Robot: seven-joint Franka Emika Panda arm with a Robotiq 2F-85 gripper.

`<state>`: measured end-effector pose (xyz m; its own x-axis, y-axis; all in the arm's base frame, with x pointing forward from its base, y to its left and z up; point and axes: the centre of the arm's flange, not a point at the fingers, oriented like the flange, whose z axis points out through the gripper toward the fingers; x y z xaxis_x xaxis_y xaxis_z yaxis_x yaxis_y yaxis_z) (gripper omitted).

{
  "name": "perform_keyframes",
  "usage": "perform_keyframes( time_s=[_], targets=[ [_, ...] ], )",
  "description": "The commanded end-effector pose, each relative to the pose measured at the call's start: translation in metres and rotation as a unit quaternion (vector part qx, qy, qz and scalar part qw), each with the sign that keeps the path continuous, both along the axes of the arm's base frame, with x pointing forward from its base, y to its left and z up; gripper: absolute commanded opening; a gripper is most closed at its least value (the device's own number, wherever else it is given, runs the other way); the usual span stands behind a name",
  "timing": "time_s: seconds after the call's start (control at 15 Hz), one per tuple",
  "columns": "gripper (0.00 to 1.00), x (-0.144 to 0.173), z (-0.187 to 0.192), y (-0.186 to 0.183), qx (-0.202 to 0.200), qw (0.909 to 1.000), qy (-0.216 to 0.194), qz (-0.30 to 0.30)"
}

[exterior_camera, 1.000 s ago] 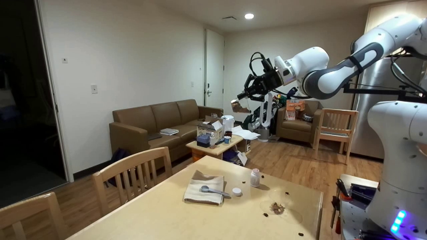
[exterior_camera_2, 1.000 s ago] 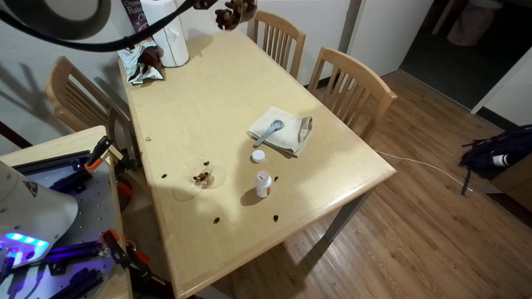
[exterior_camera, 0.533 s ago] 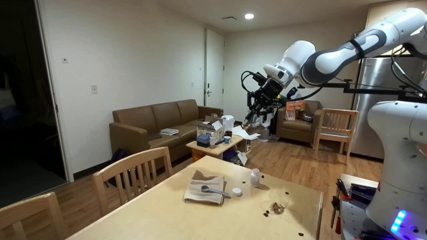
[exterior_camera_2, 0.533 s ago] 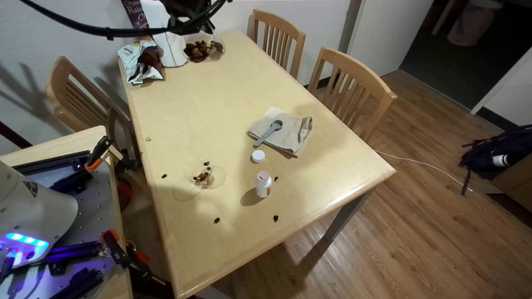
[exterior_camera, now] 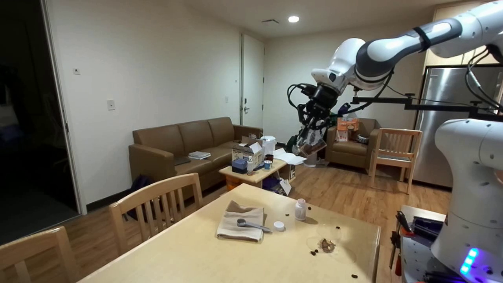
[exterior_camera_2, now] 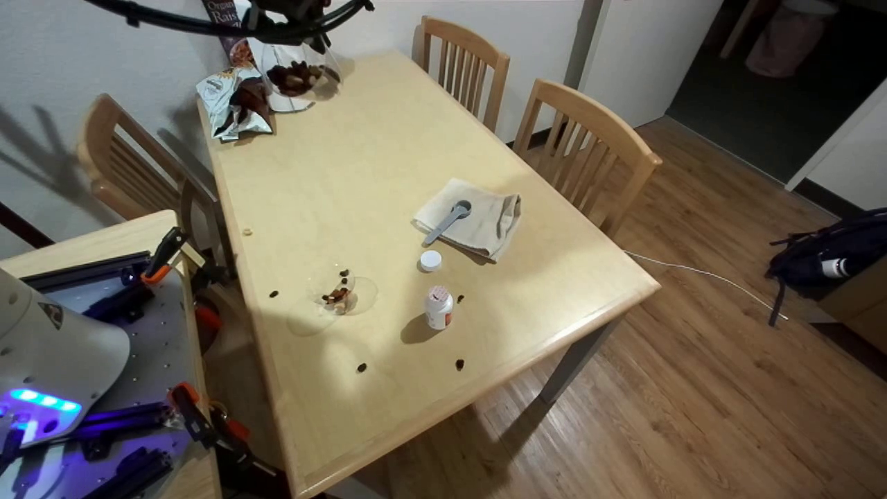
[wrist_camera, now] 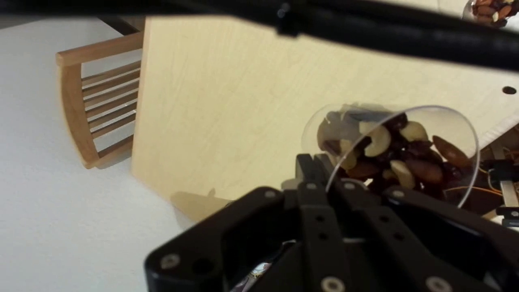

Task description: Pour some contents out of the left cup into the right cup

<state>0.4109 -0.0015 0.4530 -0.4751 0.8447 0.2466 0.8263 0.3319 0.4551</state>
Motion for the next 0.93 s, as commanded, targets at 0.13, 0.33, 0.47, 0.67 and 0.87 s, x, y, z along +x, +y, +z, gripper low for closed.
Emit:
perform_keyframes(
  time_s=[0.13, 0.33, 0.47, 0.67, 0.87],
  targets=[
    [0.04, 0.001, 0.0, 0.001, -0.01, 0.9999, 0.008, -0.001],
    [0.04, 0.001, -0.001, 0.009, -0.082, 0.9962, 0.026, -0.013],
    [0.04, -0.001, -0.009, 0.015, -0.122, 0.9914, 0.045, -0.01],
    [0.03, 0.004, -0.027, 0.037, -0.181, 0.9795, 0.088, 0.011],
    [0.04, 0.009, -0.045, 0.059, -0.225, 0.9643, 0.134, 0.038]
  ],
)
